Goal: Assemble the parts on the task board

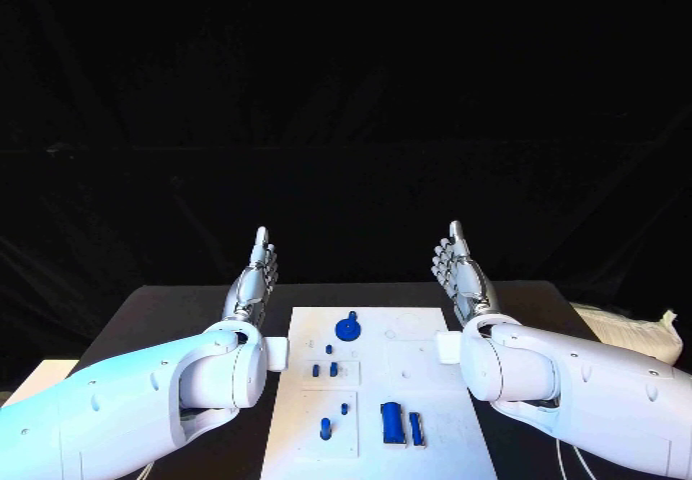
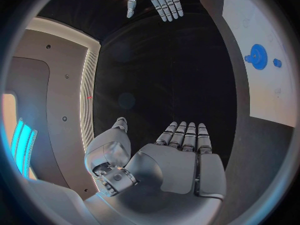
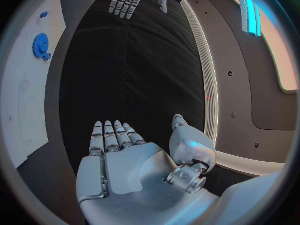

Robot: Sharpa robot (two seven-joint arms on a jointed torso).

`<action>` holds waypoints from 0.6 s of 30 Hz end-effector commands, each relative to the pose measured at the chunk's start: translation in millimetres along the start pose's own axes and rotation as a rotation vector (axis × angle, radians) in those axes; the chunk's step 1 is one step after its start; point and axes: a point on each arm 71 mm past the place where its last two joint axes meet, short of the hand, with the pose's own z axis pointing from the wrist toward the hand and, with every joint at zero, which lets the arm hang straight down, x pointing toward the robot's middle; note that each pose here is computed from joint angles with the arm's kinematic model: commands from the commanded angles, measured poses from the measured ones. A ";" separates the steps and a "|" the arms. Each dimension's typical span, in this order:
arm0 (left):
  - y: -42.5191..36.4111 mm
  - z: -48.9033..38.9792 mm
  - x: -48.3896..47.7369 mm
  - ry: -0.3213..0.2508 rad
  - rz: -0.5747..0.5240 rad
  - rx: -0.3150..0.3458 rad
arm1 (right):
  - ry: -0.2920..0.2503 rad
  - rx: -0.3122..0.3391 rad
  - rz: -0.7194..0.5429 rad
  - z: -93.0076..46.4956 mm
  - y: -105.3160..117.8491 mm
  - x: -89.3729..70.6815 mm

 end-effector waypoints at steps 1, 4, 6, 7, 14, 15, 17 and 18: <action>-2.6 -0.3 1.2 0.002 0.008 0.029 | 0.005 -0.020 0.000 -0.2 1.7 1.2; -2.6 -0.3 1.2 0.002 0.008 0.029 | 0.005 -0.020 0.000 -0.2 1.7 1.2; -2.6 -0.3 1.2 0.002 0.008 0.029 | 0.005 -0.020 0.000 -0.2 1.7 1.2; -2.6 -0.3 1.2 0.002 0.008 0.029 | 0.005 -0.020 0.000 -0.2 1.7 1.2; -2.6 -0.3 1.2 0.002 0.008 0.029 | 0.005 -0.020 0.000 -0.2 1.7 1.2; -2.6 -0.3 1.2 0.002 0.008 0.029 | 0.005 -0.020 0.000 -0.2 1.7 1.2; -2.6 -0.3 1.2 0.002 0.008 0.029 | 0.005 -0.020 0.000 -0.2 1.7 1.2; -2.6 -0.3 1.2 0.002 0.008 0.029 | 0.005 -0.020 0.000 -0.2 1.7 1.2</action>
